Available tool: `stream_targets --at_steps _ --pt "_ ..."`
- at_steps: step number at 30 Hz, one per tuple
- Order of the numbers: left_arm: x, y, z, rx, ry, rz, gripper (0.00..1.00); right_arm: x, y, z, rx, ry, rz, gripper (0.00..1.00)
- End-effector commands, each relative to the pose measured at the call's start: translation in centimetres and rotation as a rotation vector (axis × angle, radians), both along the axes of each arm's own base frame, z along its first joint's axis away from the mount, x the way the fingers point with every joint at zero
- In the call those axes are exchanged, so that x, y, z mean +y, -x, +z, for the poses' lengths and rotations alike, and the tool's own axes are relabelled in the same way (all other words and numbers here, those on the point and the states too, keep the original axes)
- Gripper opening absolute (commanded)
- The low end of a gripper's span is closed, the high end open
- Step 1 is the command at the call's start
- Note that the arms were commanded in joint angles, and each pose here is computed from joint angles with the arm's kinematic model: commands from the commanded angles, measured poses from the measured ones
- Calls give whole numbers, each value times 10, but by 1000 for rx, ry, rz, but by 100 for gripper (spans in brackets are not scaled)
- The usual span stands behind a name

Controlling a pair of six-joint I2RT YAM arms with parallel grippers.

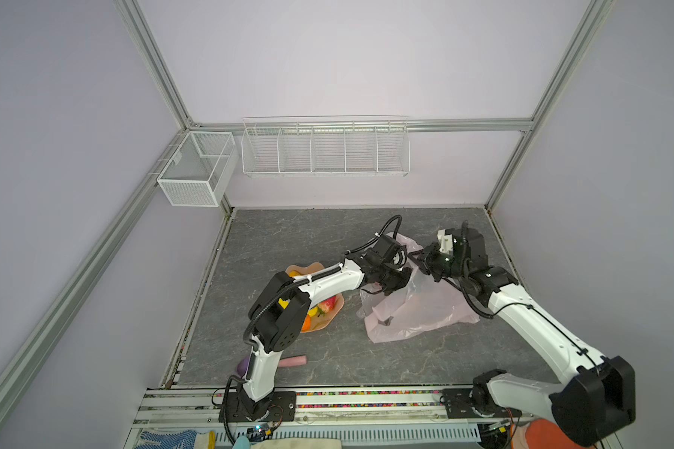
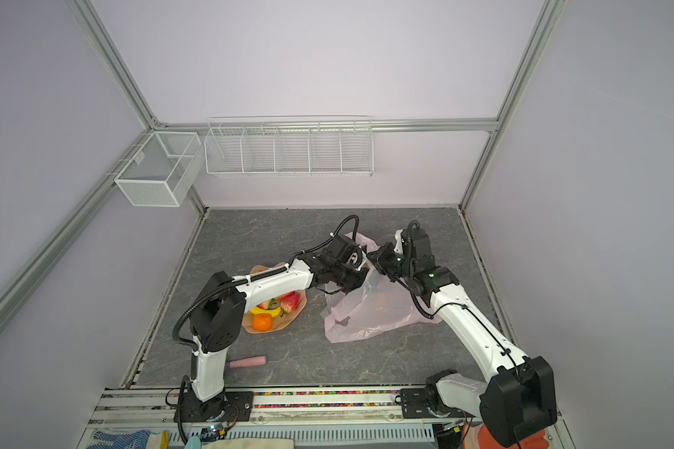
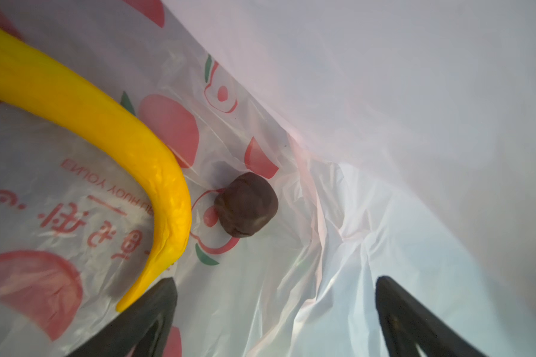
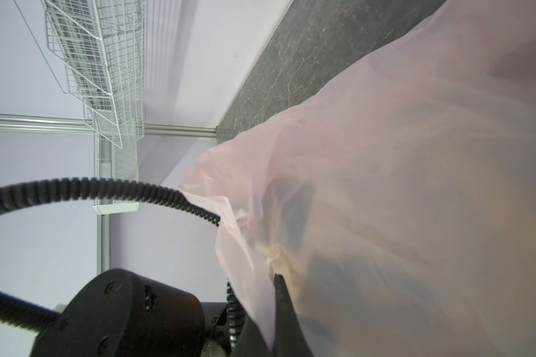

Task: Place the fruits into the plastic bag
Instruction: Place the fruit in the plastic bag, then pick up the fruit from the plate.

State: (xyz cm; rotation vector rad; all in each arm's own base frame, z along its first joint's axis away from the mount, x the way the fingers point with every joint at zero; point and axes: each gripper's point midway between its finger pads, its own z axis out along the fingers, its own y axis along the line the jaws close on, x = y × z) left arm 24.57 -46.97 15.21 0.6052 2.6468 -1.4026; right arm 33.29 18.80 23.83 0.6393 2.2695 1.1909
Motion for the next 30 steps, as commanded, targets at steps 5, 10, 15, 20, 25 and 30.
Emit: stream_targets --at_steps 5,10,15,20,25,30 --pt "56 -20 64 -97 -39 139 100 -20 8 5 20 83 -46 7" --pt "102 -14 48 -97 -226 167 100 -18 6 1 32 63 -54 7" --pt "155 -14 47 -122 -382 276 100 -14 2 9 14 48 -41 7" --pt "242 -26 43 -87 -553 548 100 -11 2 13 5 58 -19 7" --pt "290 -25 23 -89 -681 643 100 -9 1 12 7 65 -4 7" --pt "306 -30 -1 -45 -793 630 95 -6 0 11 9 68 10 7"
